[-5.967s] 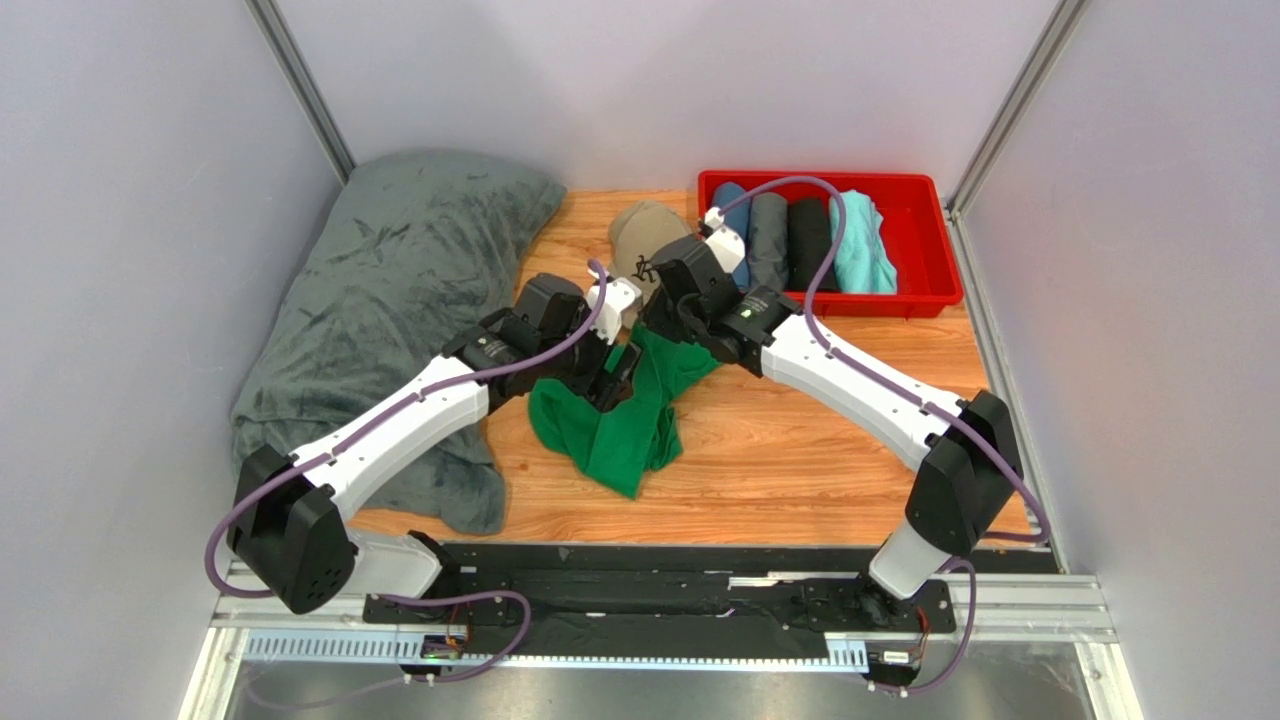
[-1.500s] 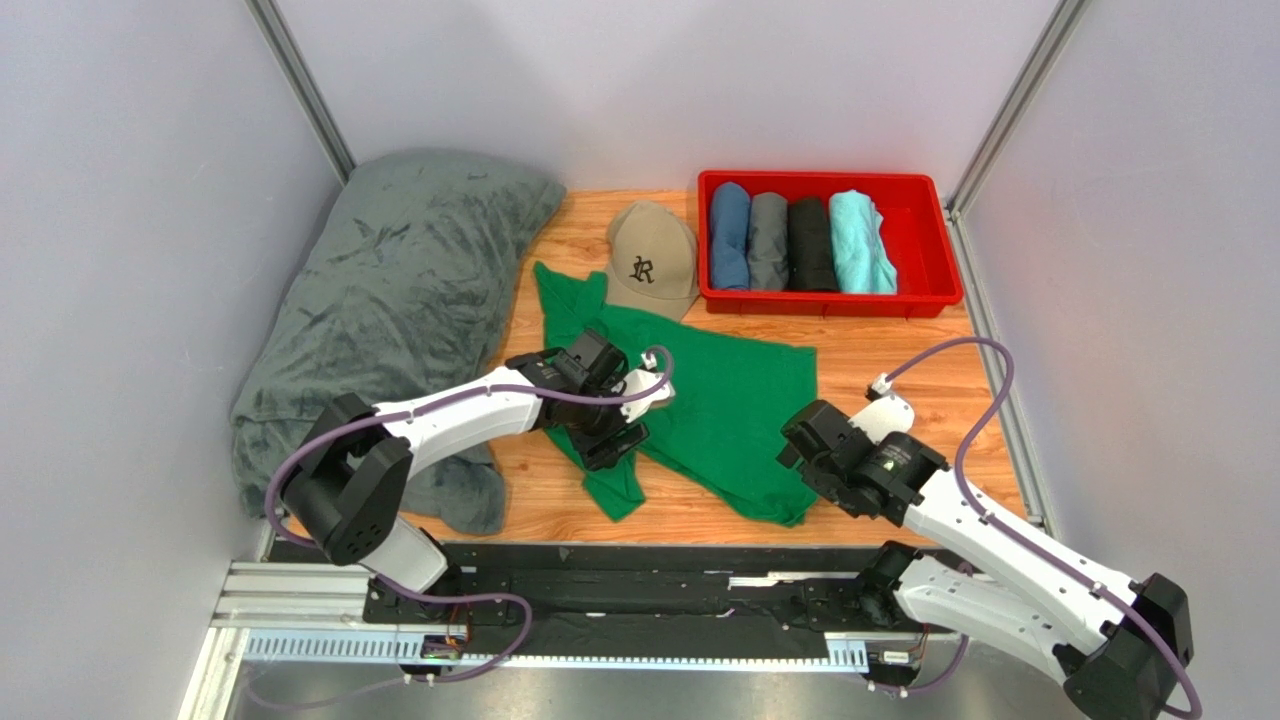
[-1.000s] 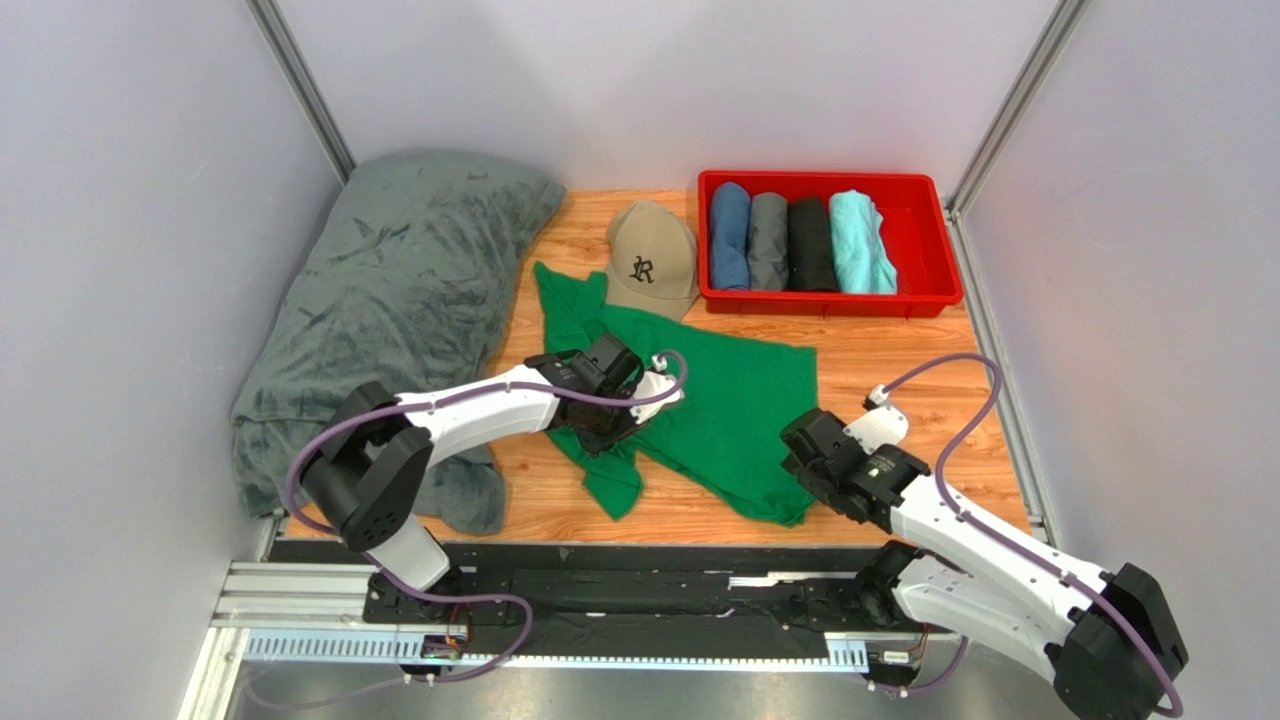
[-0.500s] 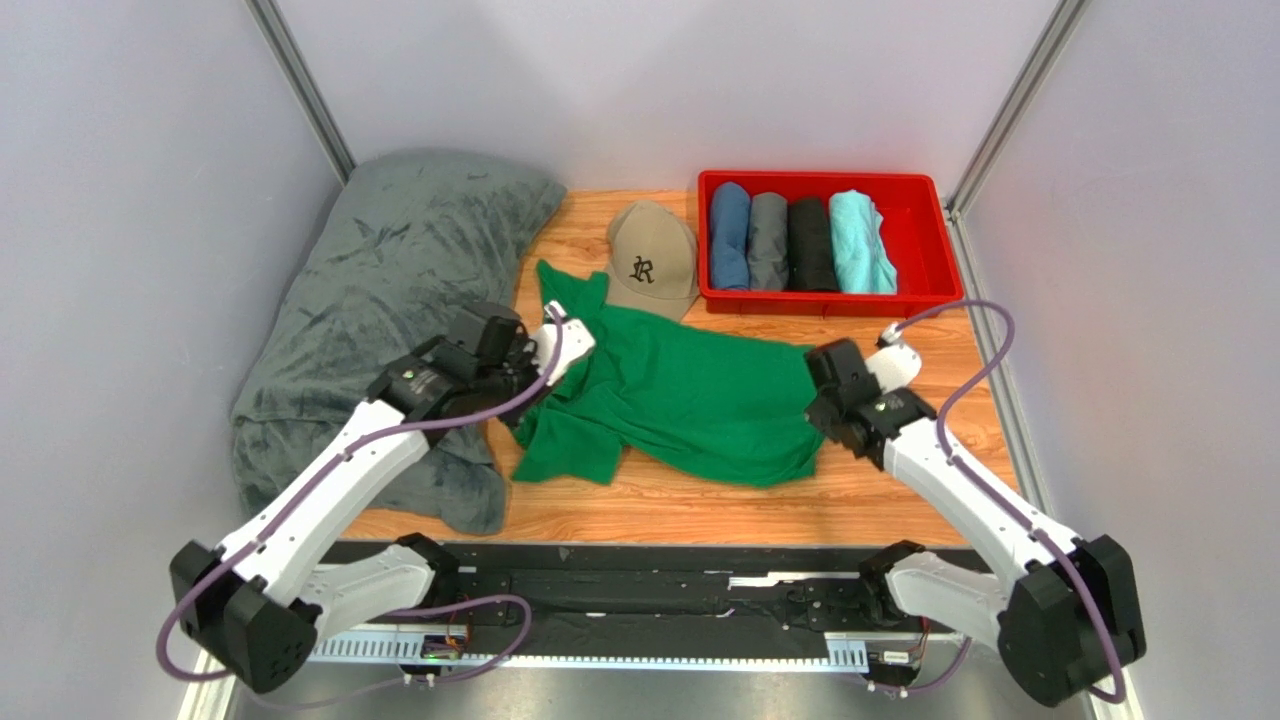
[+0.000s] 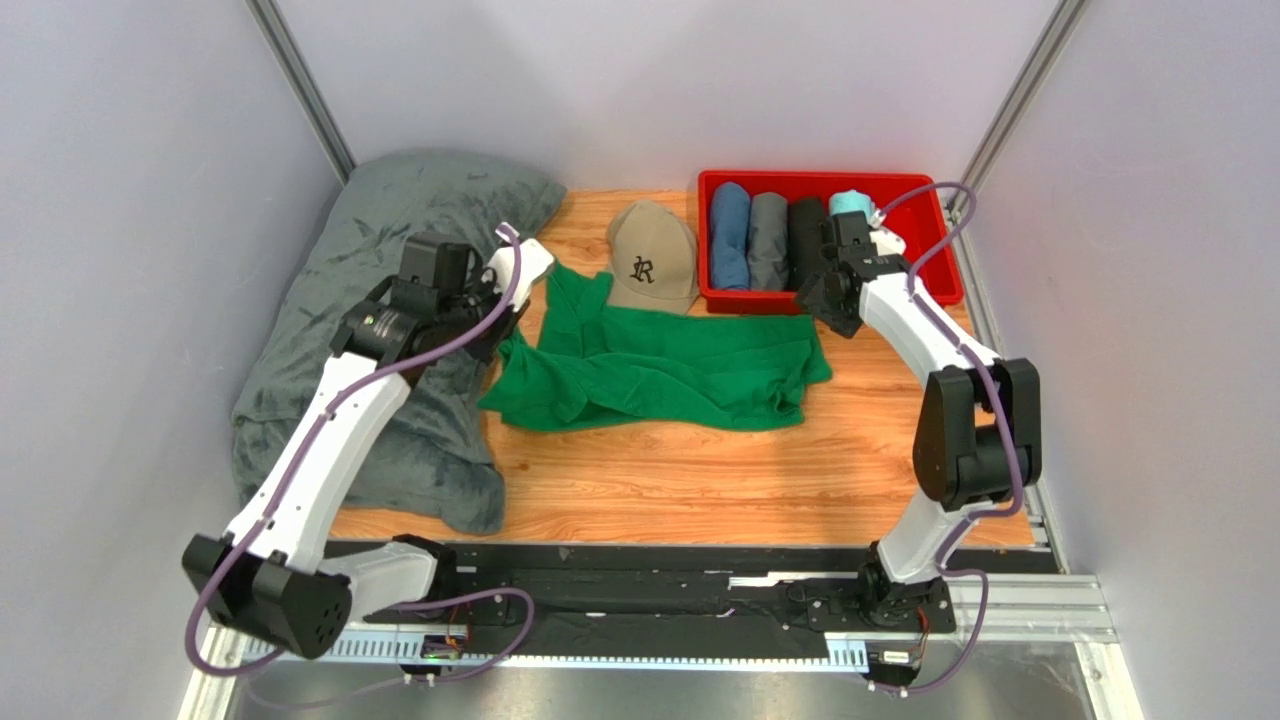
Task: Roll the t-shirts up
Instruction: Flatten out the T-shirt at the center of the board.
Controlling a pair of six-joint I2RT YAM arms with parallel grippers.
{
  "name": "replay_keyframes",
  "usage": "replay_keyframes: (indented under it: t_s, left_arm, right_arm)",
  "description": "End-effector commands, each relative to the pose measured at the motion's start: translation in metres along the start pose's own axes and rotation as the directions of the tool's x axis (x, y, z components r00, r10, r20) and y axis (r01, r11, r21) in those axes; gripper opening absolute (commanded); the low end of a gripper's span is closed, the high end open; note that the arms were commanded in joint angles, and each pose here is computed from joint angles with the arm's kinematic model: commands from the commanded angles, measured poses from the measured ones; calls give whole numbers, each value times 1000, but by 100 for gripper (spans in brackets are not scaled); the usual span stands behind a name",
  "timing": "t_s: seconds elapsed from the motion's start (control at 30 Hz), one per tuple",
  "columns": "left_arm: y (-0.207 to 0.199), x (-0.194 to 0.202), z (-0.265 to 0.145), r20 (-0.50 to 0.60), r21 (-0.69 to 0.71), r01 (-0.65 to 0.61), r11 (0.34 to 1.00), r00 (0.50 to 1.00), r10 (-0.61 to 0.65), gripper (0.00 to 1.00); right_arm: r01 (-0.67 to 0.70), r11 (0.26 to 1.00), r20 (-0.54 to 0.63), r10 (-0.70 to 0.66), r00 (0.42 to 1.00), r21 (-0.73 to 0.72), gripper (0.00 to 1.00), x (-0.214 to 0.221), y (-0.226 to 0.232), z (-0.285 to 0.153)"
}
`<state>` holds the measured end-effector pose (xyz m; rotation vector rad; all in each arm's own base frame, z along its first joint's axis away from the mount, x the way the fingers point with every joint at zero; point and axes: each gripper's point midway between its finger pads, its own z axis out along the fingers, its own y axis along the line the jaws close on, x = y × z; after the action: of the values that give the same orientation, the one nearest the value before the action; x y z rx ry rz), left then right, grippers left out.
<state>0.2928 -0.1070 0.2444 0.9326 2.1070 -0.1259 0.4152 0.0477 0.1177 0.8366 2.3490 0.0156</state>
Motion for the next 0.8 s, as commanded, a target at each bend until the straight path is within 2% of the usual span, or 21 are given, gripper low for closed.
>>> replay_keyframes:
  t_s: [0.0, 0.03, 0.07, 0.1, 0.27, 0.33, 0.43, 0.47, 0.67, 0.77]
  left_arm:
    - [-1, -15, 14, 15, 47, 47, 998, 999, -48, 0]
    - [0, -14, 18, 7, 49, 54, 997, 998, -55, 0]
    - [1, -17, 19, 11, 49, 58, 997, 998, -59, 0]
    - [1, -18, 20, 8, 52, 61, 997, 998, -61, 0]
    - [6, -22, 23, 1, 44, 61, 997, 998, -61, 0]
    - [7, -22, 24, -7, 46, 60, 997, 998, -60, 0]
    - [9, -24, 21, -7, 37, 52, 998, 999, -51, 0]
    - [10, -24, 20, -8, 33, 48, 998, 999, -48, 0]
    - [11, -24, 18, -12, 26, 45, 999, 999, -45, 0]
    - [12, -25, 17, -10, 26, 46, 999, 999, -46, 0]
  right_arm:
    - [82, 996, -33, -83, 996, -36, 67, 6, -3, -22]
    - [70, 996, -17, -71, 997, -48, 68, 6, -5, -30]
    - [76, 997, -43, -77, 996, -21, 68, 24, -21, -30]
    - [55, 997, 0, -55, 998, -55, 66, 20, -23, -52]
    - [83, 991, 4, -83, 997, -109, 50, 90, -36, -73]
    - [82, 992, -20, -85, 996, -99, 50, 120, -48, -68]
    - [124, 988, -39, -128, 991, -89, 45, 152, -59, -60]
    - [123, 989, -42, -127, 991, -86, 41, 158, -60, -58]
    - [124, 990, -11, -126, 992, -73, 41, 160, -66, -48]
    - [129, 989, -1, -130, 992, -65, 38, 156, -60, -44]
